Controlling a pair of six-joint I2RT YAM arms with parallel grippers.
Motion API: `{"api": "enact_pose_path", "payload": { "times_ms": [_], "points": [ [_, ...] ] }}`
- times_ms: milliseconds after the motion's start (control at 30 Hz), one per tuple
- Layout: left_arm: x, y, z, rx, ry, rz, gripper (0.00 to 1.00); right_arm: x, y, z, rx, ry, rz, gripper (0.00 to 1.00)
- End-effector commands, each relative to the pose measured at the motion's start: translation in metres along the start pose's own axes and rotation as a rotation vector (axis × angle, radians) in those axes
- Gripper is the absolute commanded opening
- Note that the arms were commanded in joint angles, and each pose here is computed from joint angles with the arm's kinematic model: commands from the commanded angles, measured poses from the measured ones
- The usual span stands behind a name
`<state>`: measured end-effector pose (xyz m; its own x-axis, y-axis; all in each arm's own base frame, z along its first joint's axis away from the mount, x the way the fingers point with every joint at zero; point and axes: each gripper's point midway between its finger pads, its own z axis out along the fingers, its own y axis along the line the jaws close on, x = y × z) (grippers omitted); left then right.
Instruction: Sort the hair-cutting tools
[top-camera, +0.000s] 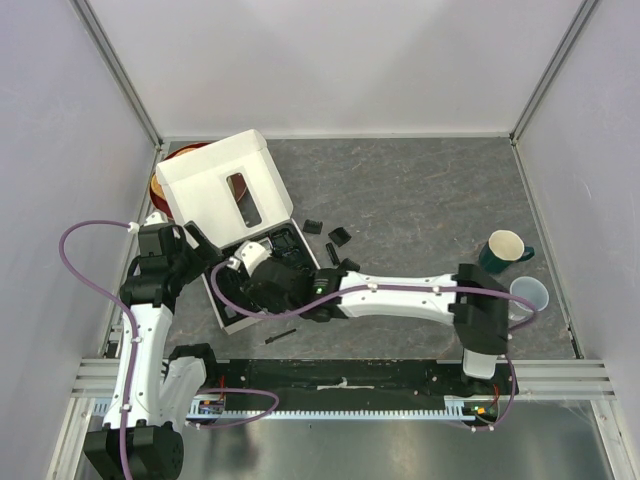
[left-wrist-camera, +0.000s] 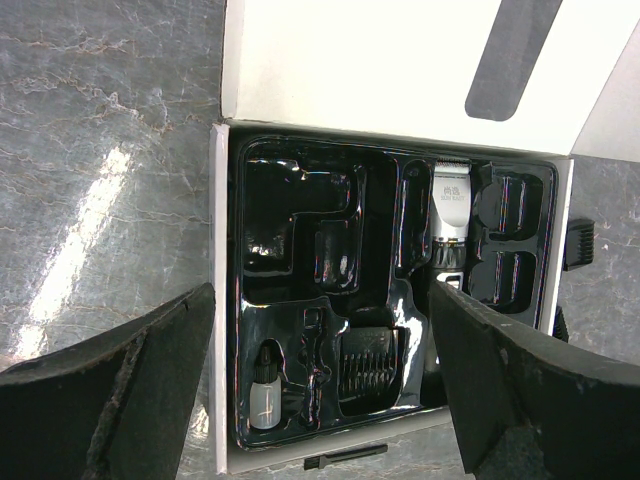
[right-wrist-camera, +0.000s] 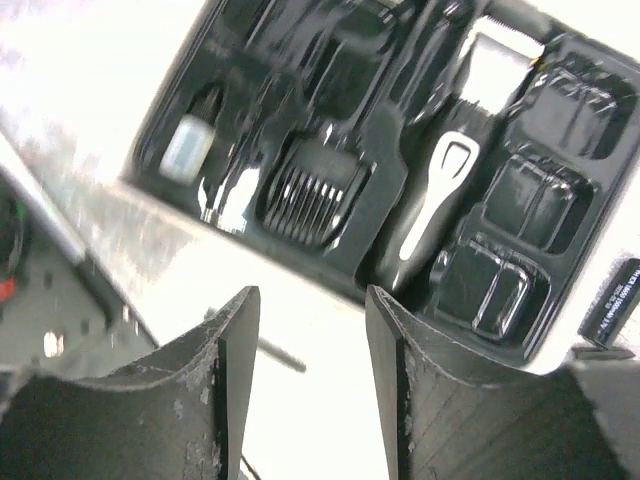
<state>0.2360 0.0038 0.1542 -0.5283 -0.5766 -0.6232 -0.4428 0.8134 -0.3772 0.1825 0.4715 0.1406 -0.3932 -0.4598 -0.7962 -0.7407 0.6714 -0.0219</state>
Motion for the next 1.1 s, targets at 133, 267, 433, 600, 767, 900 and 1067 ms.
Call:
{"api": "enact_pose_path", "payload": {
  "times_ms": [133,267,433,600,767,900,1067],
  "points": [
    [-0.005,-0.003,-0.001,0.016,-0.028,0.013,0.93,0.079,0.017,-0.044,-0.366,0.237,-0.402,0.57],
    [-0.008,0.001,-0.001,-0.002,-0.042,0.012,0.93,0.101,0.021,-0.029,-0.391,0.307,-0.441,0.57],
    [-0.009,0.001,-0.002,-0.008,-0.046,0.011,0.93,0.125,0.030,-0.004,-0.419,0.372,-0.482,0.57],
    [-0.007,0.002,0.000,-0.013,-0.037,0.011,0.93,0.127,0.039,0.003,-0.470,0.386,-0.504,0.57],
    [-0.007,0.002,0.000,-0.011,-0.034,0.011,0.93,0.134,0.036,0.008,-0.460,0.409,-0.528,0.57],
    [-0.007,0.002,0.001,-0.014,-0.030,0.012,0.93,0.141,0.037,0.011,-0.467,0.438,-0.539,0.57],
    [-0.007,0.003,0.001,-0.016,-0.031,0.011,0.93,0.148,0.035,0.016,-0.449,0.480,-0.536,0.57]
  ]
}}
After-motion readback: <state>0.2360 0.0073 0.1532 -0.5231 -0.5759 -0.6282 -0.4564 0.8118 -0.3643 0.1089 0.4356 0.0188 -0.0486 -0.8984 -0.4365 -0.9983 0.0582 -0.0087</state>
